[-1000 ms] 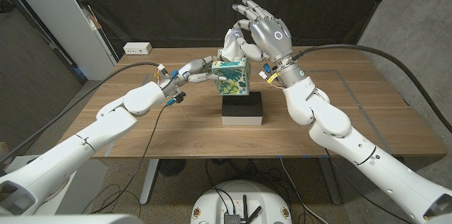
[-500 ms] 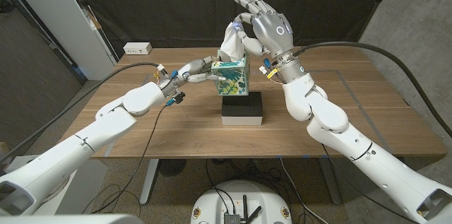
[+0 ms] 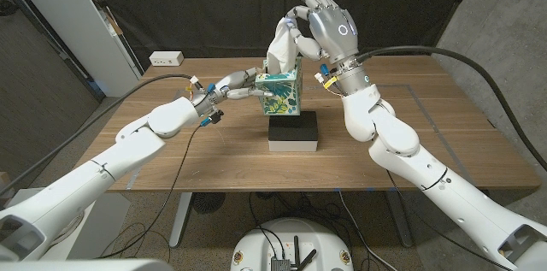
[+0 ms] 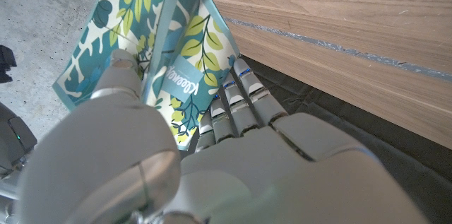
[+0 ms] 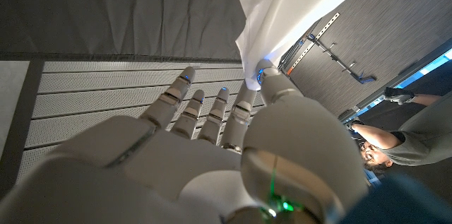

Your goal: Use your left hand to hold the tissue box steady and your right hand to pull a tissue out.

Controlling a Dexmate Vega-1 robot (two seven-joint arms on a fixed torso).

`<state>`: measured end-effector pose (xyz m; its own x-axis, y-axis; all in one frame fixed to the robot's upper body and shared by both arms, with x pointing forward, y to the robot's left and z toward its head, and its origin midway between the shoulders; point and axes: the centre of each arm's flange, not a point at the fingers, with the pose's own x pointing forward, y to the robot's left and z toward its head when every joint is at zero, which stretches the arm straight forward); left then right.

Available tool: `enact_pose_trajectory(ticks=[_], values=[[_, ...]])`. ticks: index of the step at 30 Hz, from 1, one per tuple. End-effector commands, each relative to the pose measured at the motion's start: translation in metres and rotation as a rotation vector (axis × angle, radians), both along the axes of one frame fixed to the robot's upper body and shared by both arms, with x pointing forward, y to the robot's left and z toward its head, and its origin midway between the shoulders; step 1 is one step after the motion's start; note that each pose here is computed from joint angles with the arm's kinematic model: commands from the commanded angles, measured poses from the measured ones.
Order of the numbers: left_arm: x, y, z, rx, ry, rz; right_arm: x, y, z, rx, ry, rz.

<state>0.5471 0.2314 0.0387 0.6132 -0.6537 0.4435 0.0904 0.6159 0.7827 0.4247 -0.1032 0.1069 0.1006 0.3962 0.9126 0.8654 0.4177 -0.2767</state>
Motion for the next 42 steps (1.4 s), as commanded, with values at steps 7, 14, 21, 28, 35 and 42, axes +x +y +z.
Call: enact_pose_trajectory(ticks=[7, 14, 21, 28, 35, 42], values=[[0.004, 0.0, 0.004, 0.007, 0.003, -0.013, 0.001, -0.007, 0.012, 0.067, -0.044, 0.026], [0.008, -0.002, 0.007, 0.014, 0.004, -0.018, 0.004, -0.009, 0.015, 0.083, -0.06, 0.03], [0.011, -0.004, 0.011, 0.023, 0.001, -0.019, 0.007, -0.012, 0.017, 0.105, -0.08, 0.037], [0.013, -0.008, 0.014, 0.035, 0.004, -0.021, 0.008, -0.017, 0.019, 0.127, -0.084, 0.029], [0.011, -0.012, 0.015, 0.045, 0.0, -0.028, 0.003, -0.025, 0.021, 0.166, -0.104, 0.03], [0.009, -0.013, 0.016, 0.068, -0.009, -0.039, -0.007, -0.032, 0.018, 0.214, -0.099, 0.036]])
